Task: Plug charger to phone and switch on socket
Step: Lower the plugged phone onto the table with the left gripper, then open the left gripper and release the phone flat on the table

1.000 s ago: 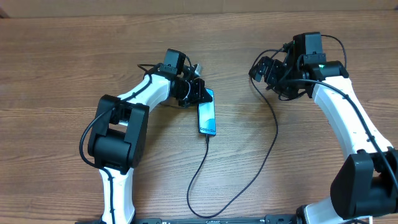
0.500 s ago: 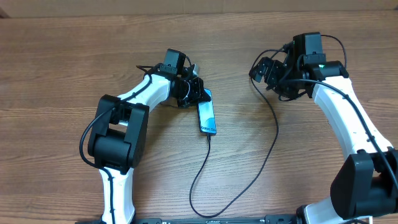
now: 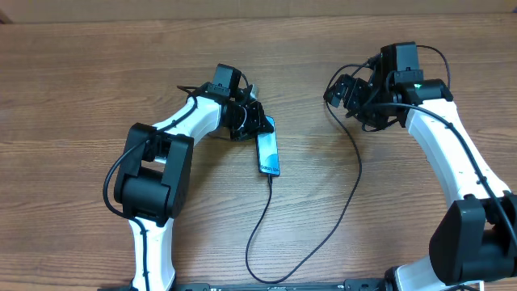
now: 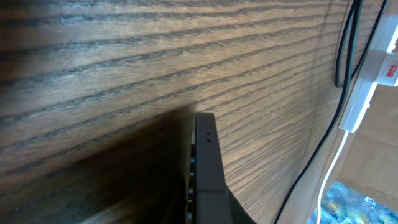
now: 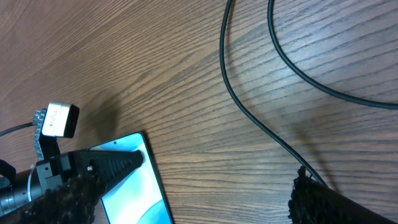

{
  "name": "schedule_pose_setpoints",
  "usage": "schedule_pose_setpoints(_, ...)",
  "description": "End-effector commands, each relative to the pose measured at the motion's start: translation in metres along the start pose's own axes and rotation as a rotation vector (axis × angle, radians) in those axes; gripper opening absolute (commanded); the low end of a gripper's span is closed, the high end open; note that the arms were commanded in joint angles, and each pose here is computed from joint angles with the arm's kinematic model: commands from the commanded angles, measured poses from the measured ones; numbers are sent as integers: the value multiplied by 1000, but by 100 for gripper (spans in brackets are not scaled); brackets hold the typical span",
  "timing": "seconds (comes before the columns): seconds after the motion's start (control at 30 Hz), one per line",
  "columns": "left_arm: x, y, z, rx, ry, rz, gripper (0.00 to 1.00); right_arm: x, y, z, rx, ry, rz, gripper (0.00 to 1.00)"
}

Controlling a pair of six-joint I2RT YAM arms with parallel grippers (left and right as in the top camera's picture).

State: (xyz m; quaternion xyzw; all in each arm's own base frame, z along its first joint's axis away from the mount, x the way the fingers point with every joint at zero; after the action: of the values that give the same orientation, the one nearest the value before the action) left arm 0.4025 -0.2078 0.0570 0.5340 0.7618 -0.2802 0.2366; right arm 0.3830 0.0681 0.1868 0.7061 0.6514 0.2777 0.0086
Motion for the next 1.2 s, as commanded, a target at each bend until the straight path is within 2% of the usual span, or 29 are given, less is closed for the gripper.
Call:
schedule_pose_setpoints(0.0,-7,-2,-1,9,-16,-2,16,3,5,-10,-35,-2,-14,100)
schedule_pose_setpoints(0.73,-3,-5,-1,27,2,-21,28,3,4,-10,-28,-4,-12,100)
schedule_pose_setpoints(0.87,-1,-7,-1,34,12,-32,32,3,4,-10,-28,-4,-12,100)
schedule_pose_setpoints(1.17,18,-10,-3,9,142,-85,54,2,3,-10,-23,-6,-10,100)
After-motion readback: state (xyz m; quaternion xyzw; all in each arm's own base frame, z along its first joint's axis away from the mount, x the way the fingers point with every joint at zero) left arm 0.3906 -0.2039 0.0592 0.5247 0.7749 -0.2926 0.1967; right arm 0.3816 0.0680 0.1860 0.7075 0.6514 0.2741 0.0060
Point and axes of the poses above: each gripper's point midway between its finger pads, its own z axis out along the fingers, its own x axis along the line the jaws close on, y = z × x, the point moved 6 cm from there along -z, back along the fingers, and after that the axes turned 14 degrees about -z, right-handed, at the moved point
